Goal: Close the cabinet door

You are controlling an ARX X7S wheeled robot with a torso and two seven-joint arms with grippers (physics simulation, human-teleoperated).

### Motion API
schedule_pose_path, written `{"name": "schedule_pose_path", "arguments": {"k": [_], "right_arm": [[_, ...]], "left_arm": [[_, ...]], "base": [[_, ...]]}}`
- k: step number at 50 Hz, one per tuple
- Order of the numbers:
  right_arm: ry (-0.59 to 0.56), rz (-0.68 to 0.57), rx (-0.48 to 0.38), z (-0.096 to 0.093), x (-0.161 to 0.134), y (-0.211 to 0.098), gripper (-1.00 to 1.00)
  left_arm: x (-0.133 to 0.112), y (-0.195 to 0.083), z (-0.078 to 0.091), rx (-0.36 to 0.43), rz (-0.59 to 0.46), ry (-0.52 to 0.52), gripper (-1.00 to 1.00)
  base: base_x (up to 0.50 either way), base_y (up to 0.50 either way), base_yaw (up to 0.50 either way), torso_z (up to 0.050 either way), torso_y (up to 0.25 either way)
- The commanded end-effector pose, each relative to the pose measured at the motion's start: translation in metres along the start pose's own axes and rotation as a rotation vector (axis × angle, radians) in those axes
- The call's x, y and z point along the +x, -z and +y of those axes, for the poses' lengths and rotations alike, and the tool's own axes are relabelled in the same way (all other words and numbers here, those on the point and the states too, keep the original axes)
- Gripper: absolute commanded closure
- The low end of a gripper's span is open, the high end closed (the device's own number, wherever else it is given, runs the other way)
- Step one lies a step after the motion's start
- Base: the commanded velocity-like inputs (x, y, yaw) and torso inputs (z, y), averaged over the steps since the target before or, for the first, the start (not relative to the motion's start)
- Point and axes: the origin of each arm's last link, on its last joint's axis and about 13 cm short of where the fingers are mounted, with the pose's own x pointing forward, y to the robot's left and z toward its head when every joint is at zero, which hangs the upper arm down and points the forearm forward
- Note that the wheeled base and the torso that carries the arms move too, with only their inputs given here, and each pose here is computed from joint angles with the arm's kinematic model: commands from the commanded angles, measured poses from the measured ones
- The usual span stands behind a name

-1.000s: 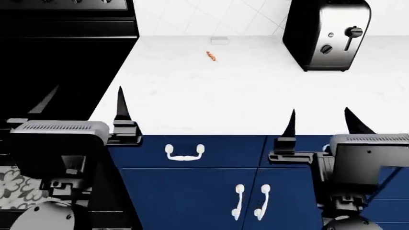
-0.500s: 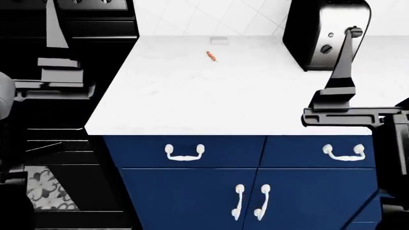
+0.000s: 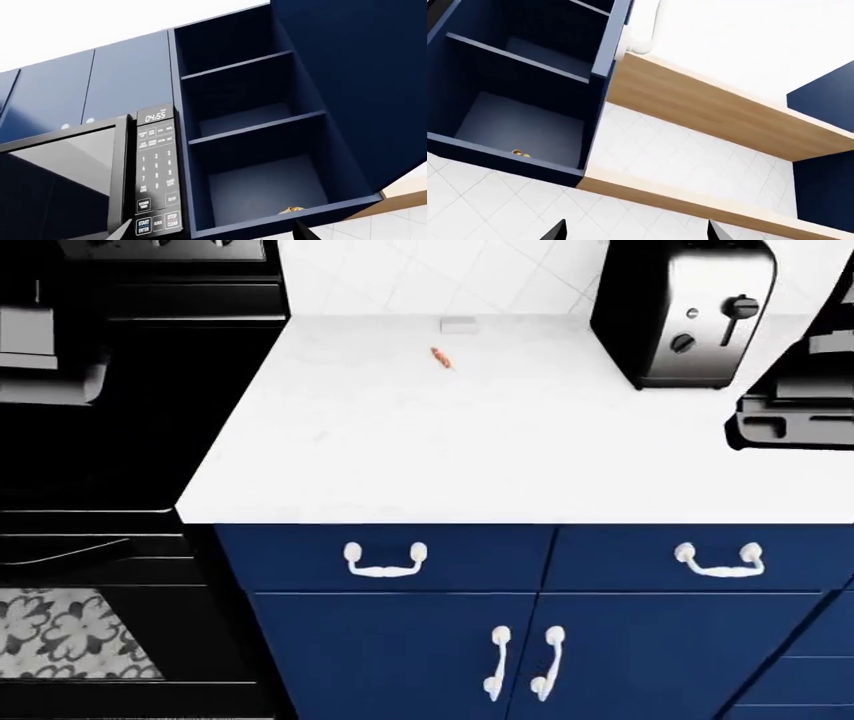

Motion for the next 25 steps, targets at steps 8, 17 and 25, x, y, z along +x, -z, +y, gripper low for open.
{"name": "schedule_pose_path", "arguments": {"k": [8,17,25], "right_arm": [[0.041,-0.014,0.015,-0.0054,-0.0015,-0.0007,-1.00],[0.040,-0.007,0.018,-0.0049,-0.0034,0.0019,-1.00],[0.037,0.000,0.021,-0.0037,-0.0048,0.0036,-1.00]], "left_arm": [[-0.0033,-0.0064,0.0049,0.019,0.001,-0.036,-1.00],[-0.0039,-0.0054,0.0043,0.017,0.006,-0.037,-1.00],[-0.0040,-0.0029,0.0038,0.024,0.009,-0.039,-1.00]], "base": [[0.49,0.00,0.00,0.000,0.000],[0.50,0.00,0.00,0.000,0.000],[0.50,0.00,0.00,0.000,0.002]]}}
